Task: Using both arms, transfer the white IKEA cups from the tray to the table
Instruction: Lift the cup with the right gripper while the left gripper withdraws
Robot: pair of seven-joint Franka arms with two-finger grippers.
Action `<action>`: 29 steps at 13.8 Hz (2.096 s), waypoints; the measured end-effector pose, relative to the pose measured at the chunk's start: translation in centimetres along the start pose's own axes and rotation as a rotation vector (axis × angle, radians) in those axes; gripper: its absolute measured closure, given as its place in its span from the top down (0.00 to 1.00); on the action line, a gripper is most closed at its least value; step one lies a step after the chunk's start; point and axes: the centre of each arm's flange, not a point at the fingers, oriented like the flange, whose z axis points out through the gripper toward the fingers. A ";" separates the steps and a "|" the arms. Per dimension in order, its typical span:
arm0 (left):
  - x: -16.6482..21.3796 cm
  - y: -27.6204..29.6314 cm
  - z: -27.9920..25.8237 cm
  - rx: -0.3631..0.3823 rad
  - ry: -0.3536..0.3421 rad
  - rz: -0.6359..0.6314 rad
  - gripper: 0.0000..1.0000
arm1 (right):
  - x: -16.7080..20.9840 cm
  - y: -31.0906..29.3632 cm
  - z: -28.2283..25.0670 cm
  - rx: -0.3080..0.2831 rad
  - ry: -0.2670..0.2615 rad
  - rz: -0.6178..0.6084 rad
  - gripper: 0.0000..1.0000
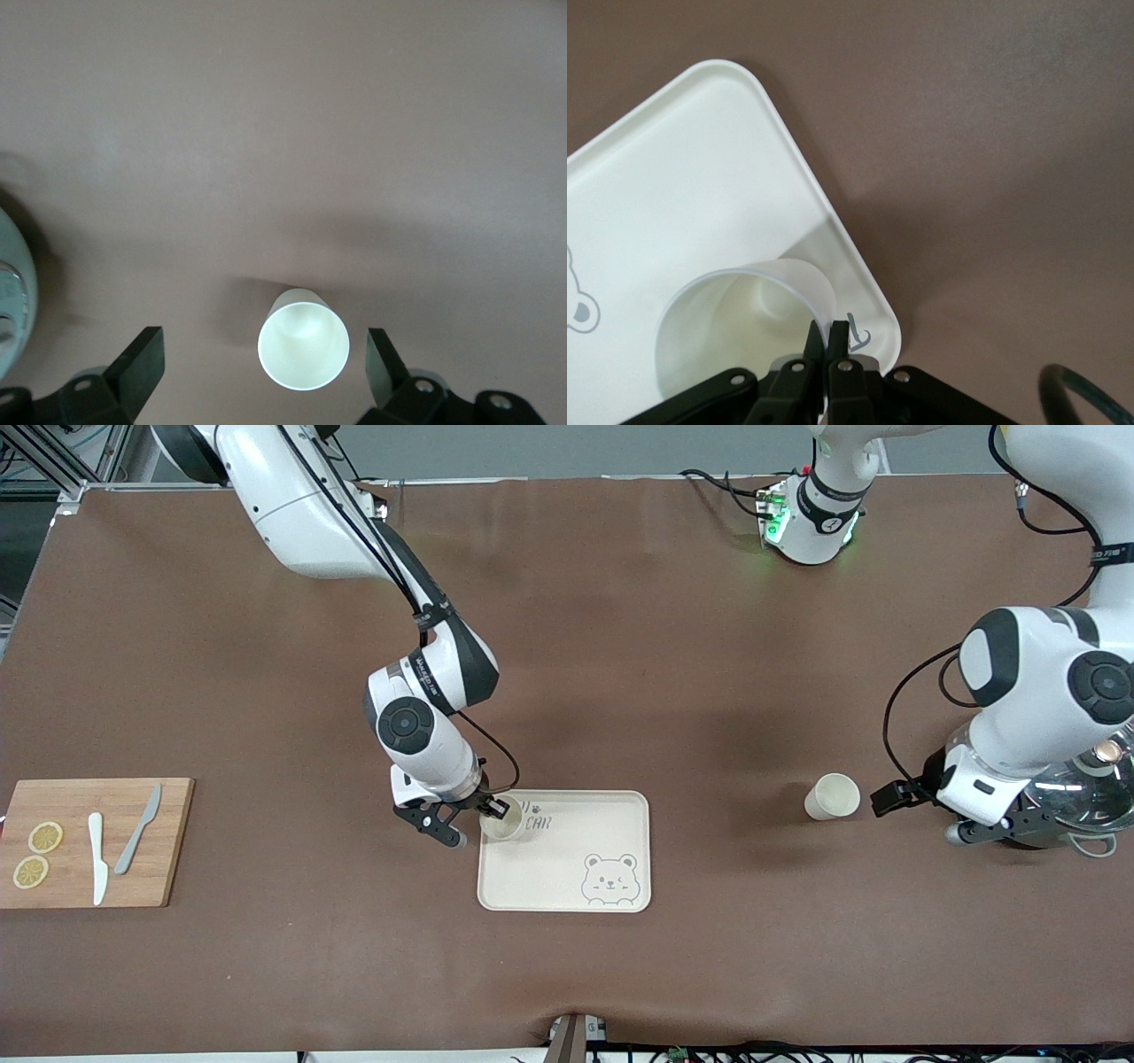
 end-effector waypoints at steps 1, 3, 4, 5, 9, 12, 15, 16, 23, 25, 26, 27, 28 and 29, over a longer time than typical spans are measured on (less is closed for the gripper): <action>0.4 -0.1 -1.0 0.002 -0.001 0.002 1.00 | 0.3 -0.2 -0.4 0.002 0.003 0.002 0.03; 1.4 -1.2 -3.8 0.010 -0.012 -0.014 1.00 | 0.9 -0.7 -2.1 -0.031 -0.021 0.004 0.03; 1.9 -2.1 -5.5 0.015 -0.025 -0.025 1.00 | 1.2 -0.9 -3.4 -0.063 -0.044 0.006 0.03; 2.3 -3.0 -7.2 0.019 -0.035 -0.034 1.00 | 1.8 -0.8 -5.0 -0.095 -0.066 0.013 0.03; 2.7 -3.7 -11.1 0.024 -0.043 -0.046 1.00 | 5.9 3.1 -11.1 -0.140 -0.108 0.018 0.03; 2.7 -4.1 -12.8 0.023 -0.023 -0.051 1.00 | 7.8 8.9 -12.0 -0.167 -0.145 -0.049 0.03; 1.3 -5.7 -17.0 0.033 -0.023 -0.041 1.00 | 9.9 17.0 -12.4 -0.168 -0.183 -0.143 0.03; 0.6 -6.2 -18.7 0.037 -0.021 -0.033 1.00 | 10.3 19.5 -12.5 -0.167 -0.195 -0.163 0.03; -4.4 -4.9 -25.7 0.055 -0.053 0.001 1.00 | 12.8 34.2 -13.6 -0.143 -0.254 -0.355 0.03; -5.2 -4.2 -26.1 0.059 -0.072 0.014 1.00 | 14.3 38.4 -13.4 -0.131 -0.250 -0.417 0.03; -5.5 -3.8 -26.4 0.060 -0.077 0.021 1.00 | 14.9 40.4 -13.1 -0.120 -0.243 -0.444 0.03; -6.0 -3.3 -26.9 0.060 -0.072 0.037 1.00 | 15.2 42.1 -12.7 -0.113 -0.236 -0.470 0.03; -6.6 -2.2 -27.6 0.060 -0.070 0.062 1.00 | 15.2 43.4 -12.1 -0.112 -0.235 -0.494 0.03; -7.5 -1.0 -28.1 0.061 -0.075 0.087 1.00 | 15.0 44.5 -11.4 -0.114 -0.238 -0.515 0.03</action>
